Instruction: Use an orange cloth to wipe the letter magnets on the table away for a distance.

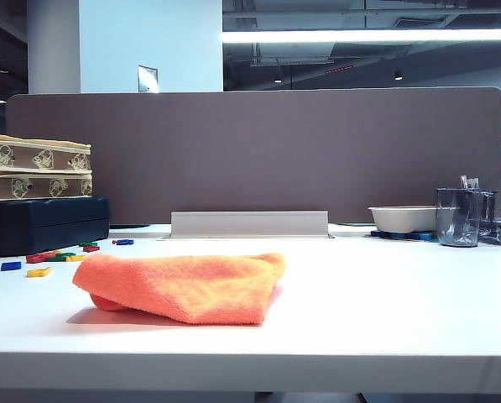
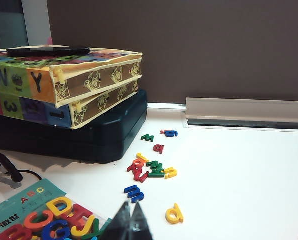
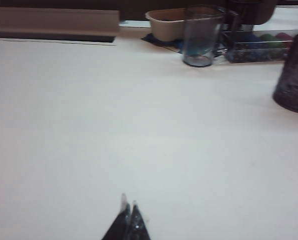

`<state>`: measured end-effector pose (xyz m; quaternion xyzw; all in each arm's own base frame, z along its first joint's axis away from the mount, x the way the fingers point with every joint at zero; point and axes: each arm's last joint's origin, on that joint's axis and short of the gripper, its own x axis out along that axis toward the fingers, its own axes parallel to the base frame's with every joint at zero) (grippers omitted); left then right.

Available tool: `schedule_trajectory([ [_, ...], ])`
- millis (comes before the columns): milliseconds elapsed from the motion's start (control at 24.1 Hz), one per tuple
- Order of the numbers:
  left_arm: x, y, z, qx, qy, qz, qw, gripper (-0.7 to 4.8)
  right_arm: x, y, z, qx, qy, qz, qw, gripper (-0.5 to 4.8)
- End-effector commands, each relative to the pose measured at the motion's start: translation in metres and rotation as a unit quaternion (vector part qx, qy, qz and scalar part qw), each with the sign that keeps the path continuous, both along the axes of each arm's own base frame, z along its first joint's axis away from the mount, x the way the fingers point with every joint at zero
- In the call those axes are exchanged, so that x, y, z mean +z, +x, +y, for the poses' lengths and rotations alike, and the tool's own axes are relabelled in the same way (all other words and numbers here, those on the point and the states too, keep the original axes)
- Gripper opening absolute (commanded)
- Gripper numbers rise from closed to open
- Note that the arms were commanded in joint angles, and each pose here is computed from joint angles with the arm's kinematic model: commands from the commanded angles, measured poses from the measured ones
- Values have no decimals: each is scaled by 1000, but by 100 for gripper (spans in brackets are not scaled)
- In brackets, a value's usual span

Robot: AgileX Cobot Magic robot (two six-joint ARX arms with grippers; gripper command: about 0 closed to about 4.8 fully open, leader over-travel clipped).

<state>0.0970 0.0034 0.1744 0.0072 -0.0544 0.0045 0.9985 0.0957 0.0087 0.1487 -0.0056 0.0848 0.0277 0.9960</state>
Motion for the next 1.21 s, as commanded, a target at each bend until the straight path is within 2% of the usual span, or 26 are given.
schedule_trajectory([
  [42,2,0,0,-1,1,-4,1000,-5,-1,1,-2,-13,-1,-4,1000,-1],
  [665,2,0,0,-2,1,-4,1000,-5,-1,1,-2,-13,-1,-4,1000,-1],
  [831,2,0,0,-2,1,-3,1000,-5,2,1,-2,-13,0,-22,1000,-1],
  [1205,2,0,0,-2,1,-4,1000,-5,21,1,-8,-105,5,-115,988,-1],
])
